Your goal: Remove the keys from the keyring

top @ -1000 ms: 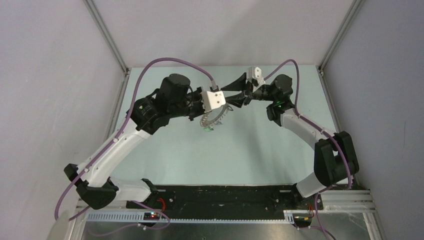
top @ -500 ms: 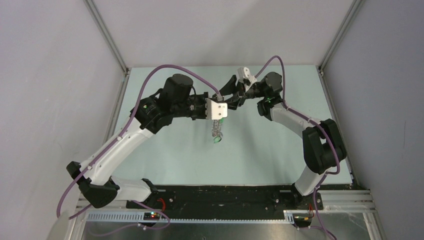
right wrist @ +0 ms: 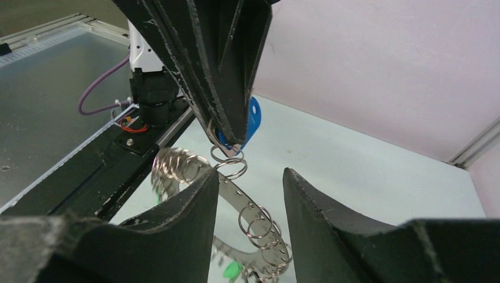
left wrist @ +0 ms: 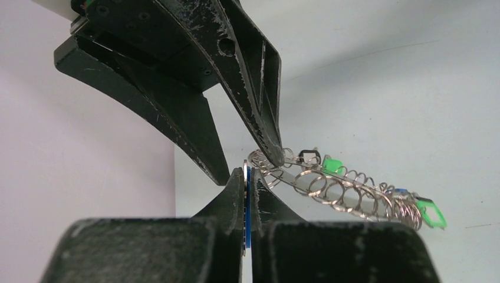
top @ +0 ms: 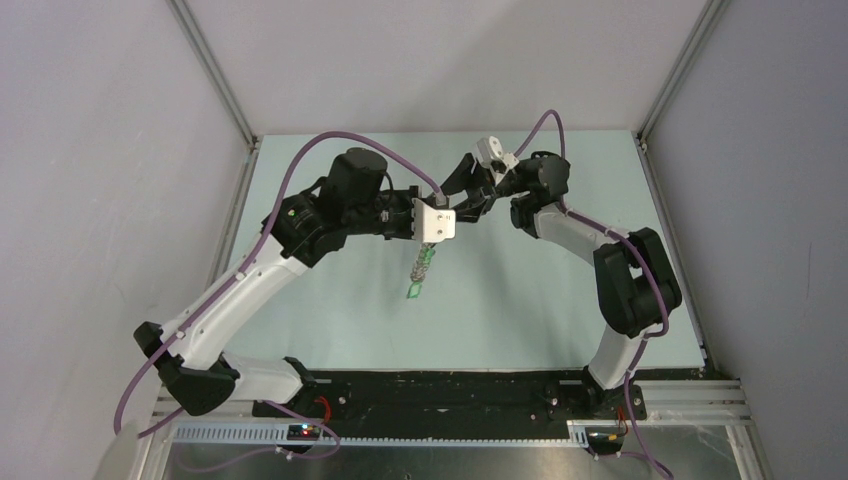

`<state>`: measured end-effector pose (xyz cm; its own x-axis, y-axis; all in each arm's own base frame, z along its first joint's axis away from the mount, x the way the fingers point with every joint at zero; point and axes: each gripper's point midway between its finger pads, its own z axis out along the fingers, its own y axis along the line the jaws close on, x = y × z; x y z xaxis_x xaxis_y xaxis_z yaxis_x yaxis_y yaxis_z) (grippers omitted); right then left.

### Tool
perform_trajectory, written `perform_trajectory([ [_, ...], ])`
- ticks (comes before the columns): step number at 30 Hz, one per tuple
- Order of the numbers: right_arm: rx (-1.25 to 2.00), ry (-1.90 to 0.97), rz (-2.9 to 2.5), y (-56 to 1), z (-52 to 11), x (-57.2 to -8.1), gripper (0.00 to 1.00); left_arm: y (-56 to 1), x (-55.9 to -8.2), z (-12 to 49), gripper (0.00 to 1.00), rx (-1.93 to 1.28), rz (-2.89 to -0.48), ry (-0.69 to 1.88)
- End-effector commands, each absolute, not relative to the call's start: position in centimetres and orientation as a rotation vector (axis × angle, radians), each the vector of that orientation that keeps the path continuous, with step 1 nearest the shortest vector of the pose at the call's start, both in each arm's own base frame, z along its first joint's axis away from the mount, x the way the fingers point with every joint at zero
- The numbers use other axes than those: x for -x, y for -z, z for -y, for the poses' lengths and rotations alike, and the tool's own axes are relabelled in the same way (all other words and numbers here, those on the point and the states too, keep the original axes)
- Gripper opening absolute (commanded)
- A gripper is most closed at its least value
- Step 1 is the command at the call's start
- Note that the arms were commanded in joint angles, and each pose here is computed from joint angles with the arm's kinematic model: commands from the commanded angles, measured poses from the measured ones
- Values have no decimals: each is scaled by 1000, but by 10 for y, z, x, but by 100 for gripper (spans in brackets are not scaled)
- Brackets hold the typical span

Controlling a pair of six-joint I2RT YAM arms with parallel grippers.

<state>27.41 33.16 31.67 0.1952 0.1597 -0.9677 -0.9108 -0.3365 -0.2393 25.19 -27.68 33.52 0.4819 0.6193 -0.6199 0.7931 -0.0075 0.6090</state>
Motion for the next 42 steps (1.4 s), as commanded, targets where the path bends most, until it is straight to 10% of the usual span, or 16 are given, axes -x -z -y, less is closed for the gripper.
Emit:
perform_trajectory([
  [1,1541,-1309,-646,-332,-336,-260,49,-370,-255,282,0,-1655,-1089,184],
  [42,1566,-1248,-644,-345,-322,-279,52,-374,-234,275,0,-1677,-1004,210],
])
